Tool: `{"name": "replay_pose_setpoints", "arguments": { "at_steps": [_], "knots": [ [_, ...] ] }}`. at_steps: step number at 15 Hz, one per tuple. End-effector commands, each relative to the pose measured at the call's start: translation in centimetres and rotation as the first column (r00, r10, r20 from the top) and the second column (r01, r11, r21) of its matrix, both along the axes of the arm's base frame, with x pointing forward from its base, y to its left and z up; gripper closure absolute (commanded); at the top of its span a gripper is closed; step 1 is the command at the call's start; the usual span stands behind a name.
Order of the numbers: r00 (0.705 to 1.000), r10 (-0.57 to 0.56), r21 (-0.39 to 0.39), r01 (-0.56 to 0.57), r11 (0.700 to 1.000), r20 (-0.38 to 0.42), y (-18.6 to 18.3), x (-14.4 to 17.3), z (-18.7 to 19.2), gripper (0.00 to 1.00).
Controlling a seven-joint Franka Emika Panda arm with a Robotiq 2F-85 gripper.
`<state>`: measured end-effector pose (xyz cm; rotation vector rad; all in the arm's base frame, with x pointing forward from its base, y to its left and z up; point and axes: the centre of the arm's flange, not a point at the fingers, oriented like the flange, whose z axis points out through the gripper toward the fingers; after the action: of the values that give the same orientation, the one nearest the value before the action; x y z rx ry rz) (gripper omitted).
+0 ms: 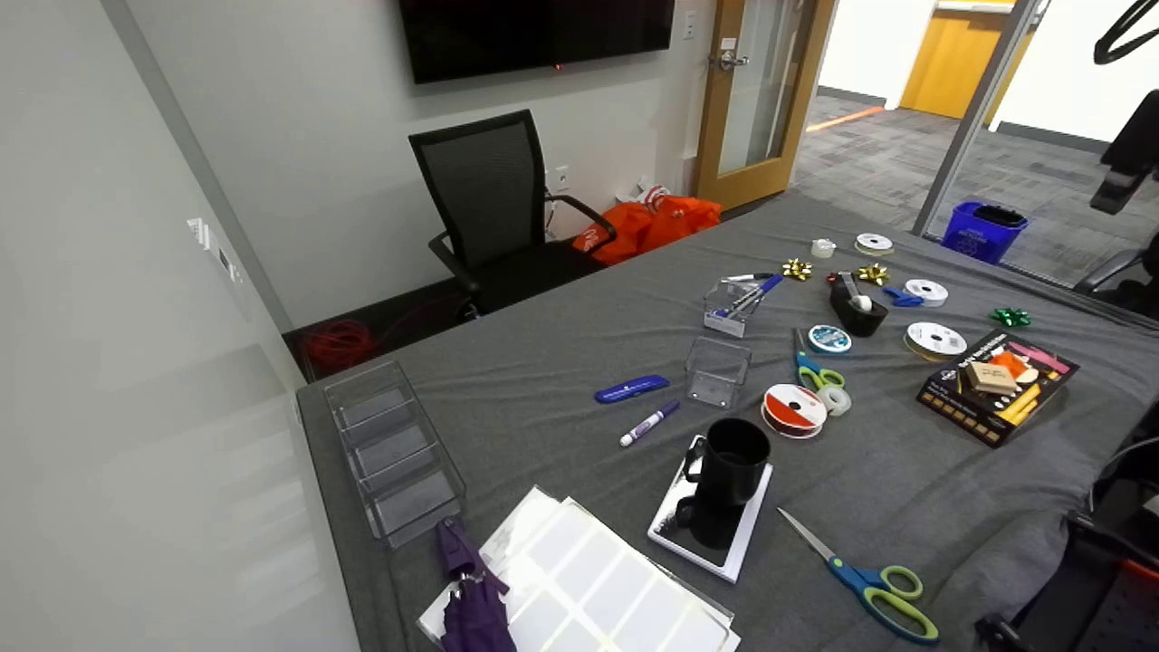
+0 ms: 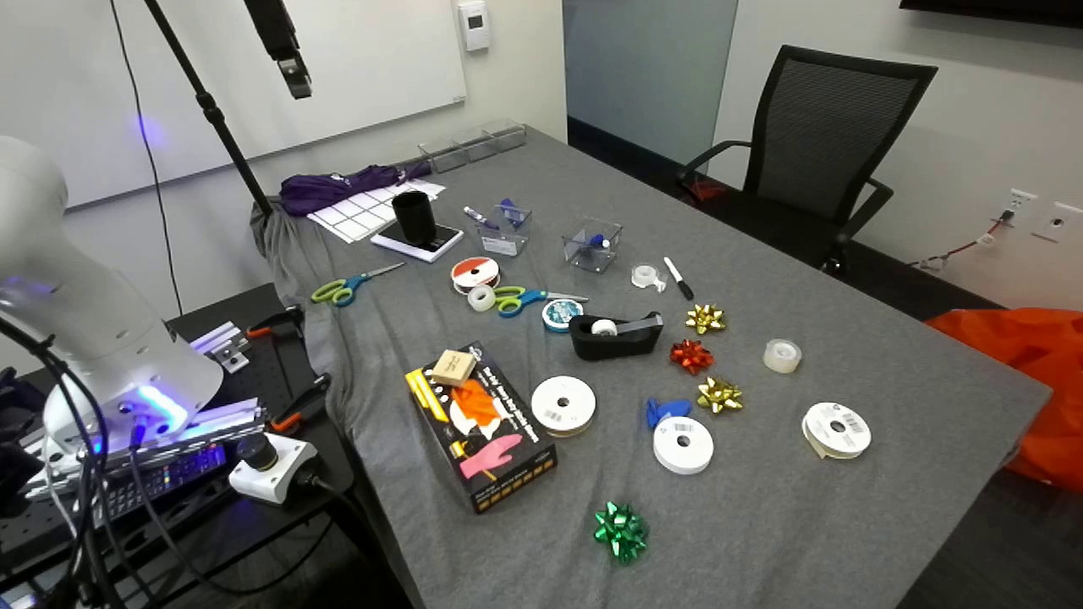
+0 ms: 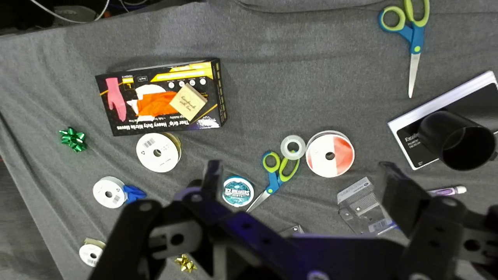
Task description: Pick up the green gift bow and put it in the clear square container next to the red ribbon tape
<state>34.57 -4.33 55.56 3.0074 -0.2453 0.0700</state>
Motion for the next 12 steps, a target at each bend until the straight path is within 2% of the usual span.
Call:
{"name": "replay_pose_setpoints", "arguments": {
  "at_steps": [1,5,9,11,12],
  "knots": [
    [0.990,-0.138,0.020,0.138,0.990,0.015,-1.1,0.8,-1.4,0.00],
    [0.948,-0.315,0.087,0.310,0.947,0.050,-4.7,1.7,-2.9,0.00],
    [0.912,-0.403,0.166,0.386,0.907,0.082,-9.6,2.6,-4.9,0.00],
    [0.894,-0.441,0.188,0.421,0.888,0.084,-11.1,2.7,-5.7,0.00],
    [0.885,-0.456,0.175,0.437,0.883,0.094,-11.2,2.6,-6.1,0.00]
  ]
}}
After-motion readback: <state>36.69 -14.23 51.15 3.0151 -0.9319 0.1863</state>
